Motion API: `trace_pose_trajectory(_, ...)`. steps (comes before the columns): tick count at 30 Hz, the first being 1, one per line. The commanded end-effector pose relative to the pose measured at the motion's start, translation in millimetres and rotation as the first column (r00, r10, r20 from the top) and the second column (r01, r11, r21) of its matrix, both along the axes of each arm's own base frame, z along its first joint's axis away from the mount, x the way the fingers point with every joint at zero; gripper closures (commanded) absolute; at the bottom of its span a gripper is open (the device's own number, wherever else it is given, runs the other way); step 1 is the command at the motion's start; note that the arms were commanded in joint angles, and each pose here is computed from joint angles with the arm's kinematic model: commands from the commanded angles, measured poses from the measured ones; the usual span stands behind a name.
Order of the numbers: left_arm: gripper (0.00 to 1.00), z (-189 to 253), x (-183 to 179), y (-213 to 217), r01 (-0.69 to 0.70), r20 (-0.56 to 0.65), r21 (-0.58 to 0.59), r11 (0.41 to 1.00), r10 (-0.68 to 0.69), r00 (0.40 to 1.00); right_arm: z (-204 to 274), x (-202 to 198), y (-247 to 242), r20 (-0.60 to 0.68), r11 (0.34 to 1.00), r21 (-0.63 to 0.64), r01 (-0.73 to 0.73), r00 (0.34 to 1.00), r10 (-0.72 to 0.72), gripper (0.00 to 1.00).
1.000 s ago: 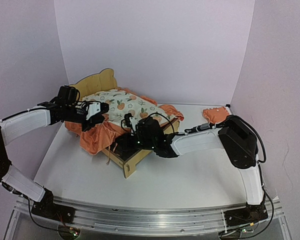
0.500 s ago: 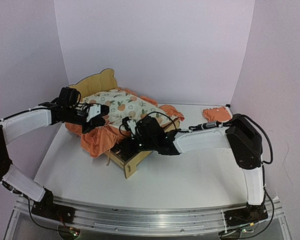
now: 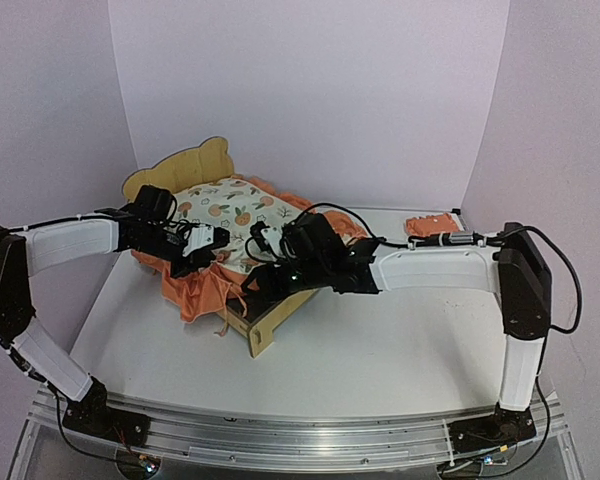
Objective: Set up the pet bed
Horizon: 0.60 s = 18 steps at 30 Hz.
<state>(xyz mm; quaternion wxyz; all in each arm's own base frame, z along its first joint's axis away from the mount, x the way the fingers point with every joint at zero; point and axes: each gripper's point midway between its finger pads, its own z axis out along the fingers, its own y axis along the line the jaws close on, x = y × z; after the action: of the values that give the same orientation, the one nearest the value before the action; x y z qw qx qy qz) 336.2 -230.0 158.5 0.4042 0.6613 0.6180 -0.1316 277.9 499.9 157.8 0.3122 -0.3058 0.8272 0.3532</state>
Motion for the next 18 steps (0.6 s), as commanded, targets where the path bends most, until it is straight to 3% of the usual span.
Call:
trace_pose_trajectory(1,1.00,0.7,20.0,8.6,-0.018,0.092,0.091,0.996,0.009,0.996,32.4,-1.4,-2.6,0.030,0.999,0.035,0.016,0.999,-0.017,0.55)
trace_pose_trajectory(5,1.00,-12.6,8.2,12.8,0.031,0.102,0.156,0.987,-0.047,0.994,22.7,-4.2,1.3,-0.017,0.999,0.036,0.013,1.000,-0.012,0.57)
trace_pose_trajectory(12,1.00,-1.7,9.4,6.9,0.005,0.060,0.103,0.995,-0.011,0.998,2.6,-17.0,26.0,-0.130,0.995,0.065,-0.075,0.988,0.083,0.62)
trace_pose_trajectory(18,1.00,-0.4,7.2,5.8,0.009,0.049,0.093,0.996,-0.014,0.999,-16.8,-11.9,30.9,-0.158,0.998,0.028,-0.061,0.985,0.065,0.68)
